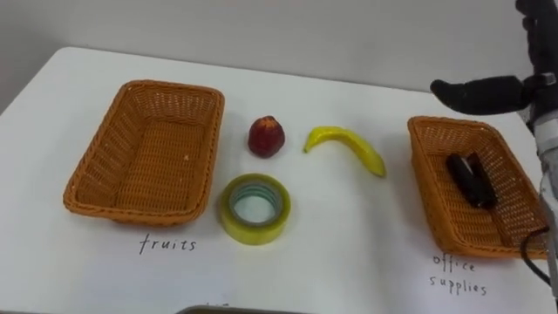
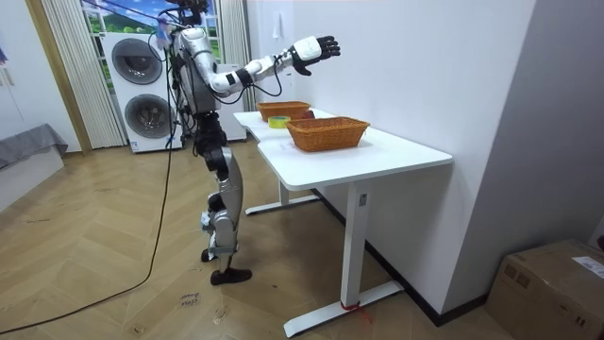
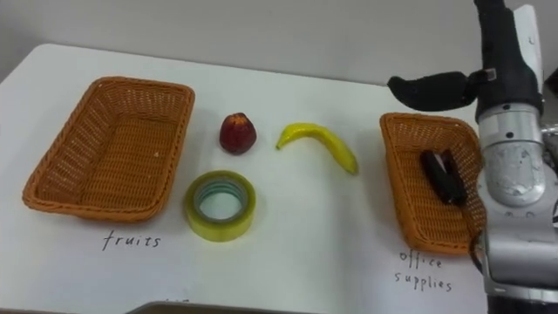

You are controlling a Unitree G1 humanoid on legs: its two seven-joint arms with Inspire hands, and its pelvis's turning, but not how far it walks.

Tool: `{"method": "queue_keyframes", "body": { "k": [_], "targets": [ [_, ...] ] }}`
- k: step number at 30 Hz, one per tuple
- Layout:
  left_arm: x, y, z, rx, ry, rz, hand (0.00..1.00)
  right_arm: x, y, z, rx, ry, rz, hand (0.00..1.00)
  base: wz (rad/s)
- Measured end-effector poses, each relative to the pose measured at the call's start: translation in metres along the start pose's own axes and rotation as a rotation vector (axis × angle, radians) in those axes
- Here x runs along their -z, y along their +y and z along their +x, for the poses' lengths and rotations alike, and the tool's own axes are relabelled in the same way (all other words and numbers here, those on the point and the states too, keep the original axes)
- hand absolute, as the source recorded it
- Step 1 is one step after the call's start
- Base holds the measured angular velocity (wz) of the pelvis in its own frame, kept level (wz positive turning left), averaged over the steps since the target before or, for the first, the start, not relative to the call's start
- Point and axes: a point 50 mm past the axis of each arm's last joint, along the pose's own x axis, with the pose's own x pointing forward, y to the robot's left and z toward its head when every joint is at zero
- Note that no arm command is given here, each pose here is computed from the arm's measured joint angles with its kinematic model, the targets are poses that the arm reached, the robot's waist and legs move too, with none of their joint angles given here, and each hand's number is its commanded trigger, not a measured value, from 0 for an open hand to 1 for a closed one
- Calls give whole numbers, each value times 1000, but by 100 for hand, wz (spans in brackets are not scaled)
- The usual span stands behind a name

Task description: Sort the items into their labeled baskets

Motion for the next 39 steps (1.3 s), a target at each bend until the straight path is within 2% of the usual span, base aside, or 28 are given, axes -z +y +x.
{"method": "queue_keyframes", "body": {
  "k": [14, 23, 29, 33, 39],
  "targets": [
    [15, 0, -2, 3, 56, 95, 0, -1, 49, -1, -257, 21, 26, 0, 7],
    [14, -4, -2, 13, 62, 141, 0, 1, 61, -3, -305, 42, 49, 0, 2],
    [7, -7, -2, 21, 46, 135, 0, 1, 71, -5, -322, 53, 132, 0, 1],
    [9, -7, -2, 21, 58, 141, 0, 0, 78, -6, -335, 63, 224, 0, 1],
    [15, -6, -3, 24, 80, 148, 0, 8, 89, -10, -386, 118, 273, 0, 1]
  ]
}}
